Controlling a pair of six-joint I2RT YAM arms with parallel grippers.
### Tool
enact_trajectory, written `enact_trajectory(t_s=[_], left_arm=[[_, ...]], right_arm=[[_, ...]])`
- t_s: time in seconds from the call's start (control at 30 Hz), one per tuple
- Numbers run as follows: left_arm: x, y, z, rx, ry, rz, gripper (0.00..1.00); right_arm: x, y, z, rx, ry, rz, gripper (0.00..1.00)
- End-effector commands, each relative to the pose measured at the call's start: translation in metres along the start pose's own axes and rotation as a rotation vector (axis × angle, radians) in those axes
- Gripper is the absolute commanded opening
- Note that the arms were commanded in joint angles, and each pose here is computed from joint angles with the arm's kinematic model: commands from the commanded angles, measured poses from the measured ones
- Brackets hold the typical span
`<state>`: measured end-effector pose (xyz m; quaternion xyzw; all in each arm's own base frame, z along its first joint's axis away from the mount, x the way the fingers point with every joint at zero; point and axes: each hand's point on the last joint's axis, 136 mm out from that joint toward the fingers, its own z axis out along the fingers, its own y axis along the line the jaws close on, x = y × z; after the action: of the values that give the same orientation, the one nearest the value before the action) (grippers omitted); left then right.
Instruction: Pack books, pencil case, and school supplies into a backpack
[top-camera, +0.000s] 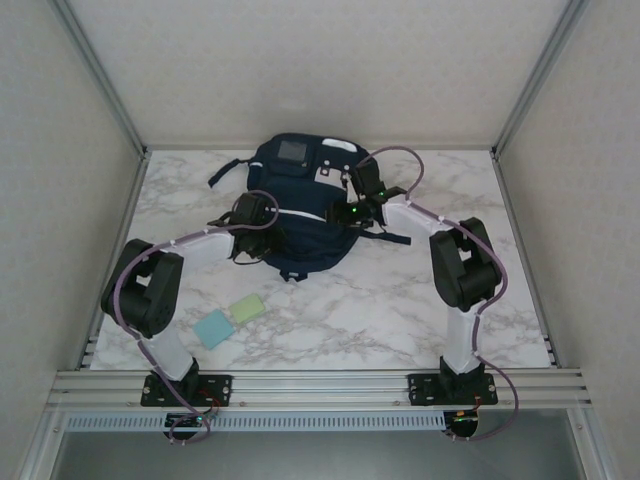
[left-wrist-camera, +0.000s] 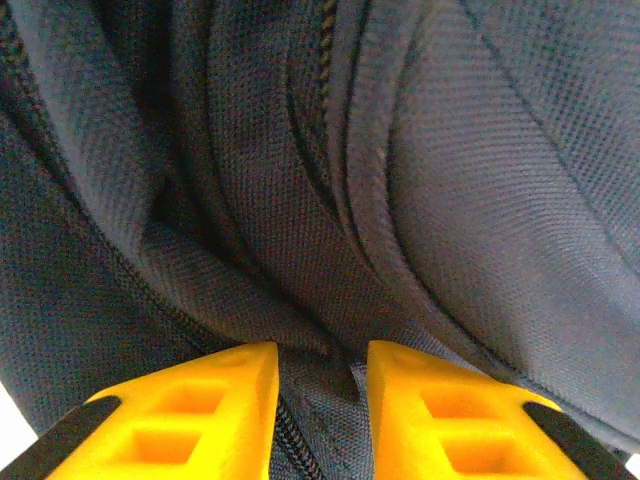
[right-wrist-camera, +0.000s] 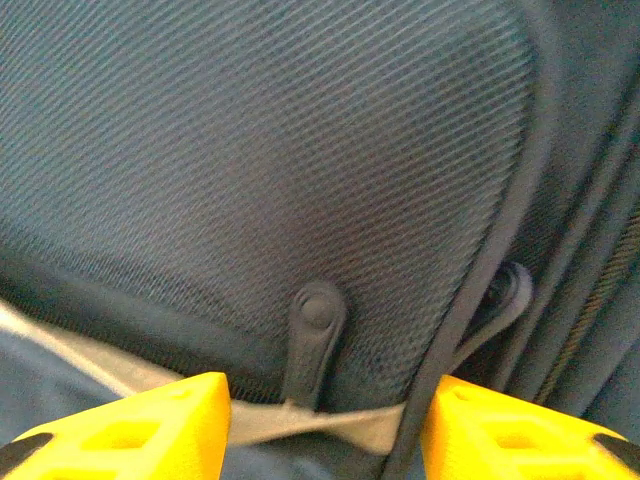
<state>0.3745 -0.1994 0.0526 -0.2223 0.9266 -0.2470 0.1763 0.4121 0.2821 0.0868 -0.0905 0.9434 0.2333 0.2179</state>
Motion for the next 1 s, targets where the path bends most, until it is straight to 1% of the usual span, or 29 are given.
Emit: enact_trajectory(t_s=[0.0,0.03,0.07,0.13,0.2,0.27,0.4,0.47,0.53,0.63,0.77,0.9,0.97], left_arm=[[-0.019,0.002,0.011,-0.030,-0.045,0.036,0.29],[-0.019,-0.002,0.013,-0.016,-0.039,0.038,0.29],[-0.020,-0.004,0.014,-0.009,-0.038,0.036,0.29],[-0.025,-0.006,0.013,-0.013,-0.049,0.043,0.29],[-0.032,-0.002,0.009,-0.034,-0.069,0.053,0.30],[-0.039,0.003,0.004,-0.051,-0.080,0.057,0.31],[-0.049,0.013,-0.006,-0.085,-0.097,0.062,0.42],[-0.051,0.016,-0.010,-0.092,-0.100,0.064,0.46],[-0.050,0.016,-0.011,-0.094,-0.096,0.068,0.47],[-0.047,0.018,-0.011,-0.098,-0.079,0.074,0.47],[-0.044,0.021,-0.009,-0.113,-0.065,0.083,0.48],[-0.044,0.023,-0.008,-0.123,-0.058,0.088,0.47],[-0.044,0.023,-0.008,-0.123,-0.058,0.090,0.48]], right_arm=[[0.061,0.064,-0.011,-0.226,0.167,-0.051,0.51],[0.071,0.073,-0.015,-0.266,0.186,-0.047,0.51],[0.077,0.076,-0.018,-0.277,0.192,-0.046,0.51],[0.079,0.067,-0.029,-0.224,0.154,-0.053,0.51],[0.068,0.049,-0.043,-0.130,0.083,-0.070,0.51],[0.051,0.037,-0.058,-0.081,0.020,-0.076,0.52],[0.017,0.017,-0.070,-0.029,-0.034,-0.075,0.53],[0.001,0.007,-0.066,0.006,-0.047,-0.075,0.53],[-0.015,-0.004,-0.058,0.036,-0.058,-0.067,0.52],[-0.036,-0.015,-0.041,0.037,-0.063,-0.023,0.49],[-0.055,-0.025,-0.018,0.019,-0.073,0.039,0.44],[-0.062,-0.020,0.006,-0.041,-0.055,0.076,0.42],[-0.064,-0.014,0.013,-0.083,-0.050,0.092,0.38]])
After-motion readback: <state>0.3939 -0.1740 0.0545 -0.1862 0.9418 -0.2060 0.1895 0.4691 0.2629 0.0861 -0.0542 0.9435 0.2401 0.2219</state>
